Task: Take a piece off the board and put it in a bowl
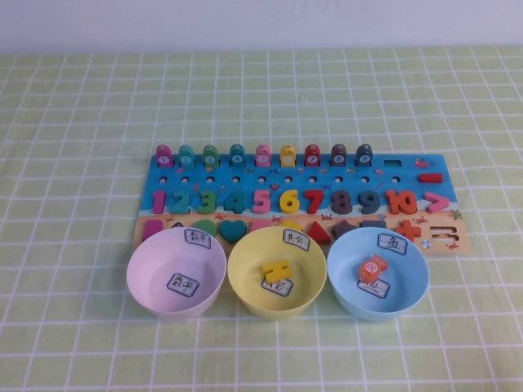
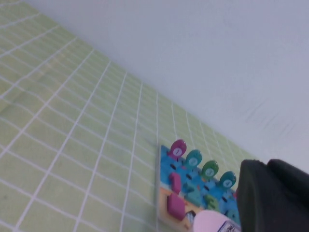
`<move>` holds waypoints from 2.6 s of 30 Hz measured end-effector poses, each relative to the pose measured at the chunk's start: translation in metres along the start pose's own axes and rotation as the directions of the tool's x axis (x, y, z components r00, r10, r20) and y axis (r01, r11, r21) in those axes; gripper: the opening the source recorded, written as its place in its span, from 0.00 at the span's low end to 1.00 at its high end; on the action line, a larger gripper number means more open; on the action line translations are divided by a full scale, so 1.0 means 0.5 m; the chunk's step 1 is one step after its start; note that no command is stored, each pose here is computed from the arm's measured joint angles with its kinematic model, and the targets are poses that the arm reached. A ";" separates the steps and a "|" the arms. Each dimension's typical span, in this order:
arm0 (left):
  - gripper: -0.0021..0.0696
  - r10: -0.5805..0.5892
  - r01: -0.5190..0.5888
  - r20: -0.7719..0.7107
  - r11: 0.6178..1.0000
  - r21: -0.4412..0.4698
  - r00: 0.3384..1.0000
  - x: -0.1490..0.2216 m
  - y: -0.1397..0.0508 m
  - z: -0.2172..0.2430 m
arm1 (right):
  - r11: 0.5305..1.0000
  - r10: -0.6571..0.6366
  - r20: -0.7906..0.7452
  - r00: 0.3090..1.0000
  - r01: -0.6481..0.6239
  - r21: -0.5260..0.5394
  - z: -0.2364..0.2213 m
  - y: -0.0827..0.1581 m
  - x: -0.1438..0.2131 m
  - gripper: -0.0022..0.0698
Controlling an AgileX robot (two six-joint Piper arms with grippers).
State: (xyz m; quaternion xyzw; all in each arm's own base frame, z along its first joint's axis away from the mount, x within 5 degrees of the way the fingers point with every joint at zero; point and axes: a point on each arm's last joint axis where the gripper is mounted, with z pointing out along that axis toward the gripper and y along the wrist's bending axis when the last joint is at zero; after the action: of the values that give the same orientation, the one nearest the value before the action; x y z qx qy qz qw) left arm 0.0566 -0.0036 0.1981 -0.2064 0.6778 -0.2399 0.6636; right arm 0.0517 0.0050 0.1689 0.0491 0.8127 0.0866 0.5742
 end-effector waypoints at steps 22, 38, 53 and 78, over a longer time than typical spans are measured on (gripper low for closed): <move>0.02 0.545 -0.648 -0.585 0.760 0.042 0.600 -0.295 -0.216 0.102 | 1.000 0.000 0.002 1.000 0.000 0.000 0.000 0.000 0.000 0.01; 0.02 0.577 -0.694 -0.769 0.672 0.256 0.275 -0.336 -0.307 0.398 | 1.000 0.000 0.002 1.000 0.000 0.000 0.000 0.000 0.000 0.01; 0.05 0.566 -0.729 -0.813 0.613 0.306 0.135 -0.162 -0.350 0.667 | 1.000 0.000 0.002 1.000 0.000 0.000 0.000 0.000 0.000 0.01; 0.46 0.348 -0.656 -0.920 0.739 0.153 0.177 0.024 -0.226 0.857 | 1.000 0.000 0.007 1.000 0.000 -0.001 -0.001 0.000 0.000 0.01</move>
State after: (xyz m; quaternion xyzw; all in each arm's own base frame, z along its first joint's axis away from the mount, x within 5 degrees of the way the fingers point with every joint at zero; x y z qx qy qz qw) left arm 0.4795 -0.1230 0.2542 0.1083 0.9775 0.0218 0.1799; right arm 0.0514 0.0050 0.1693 0.0490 0.8106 0.0870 0.5770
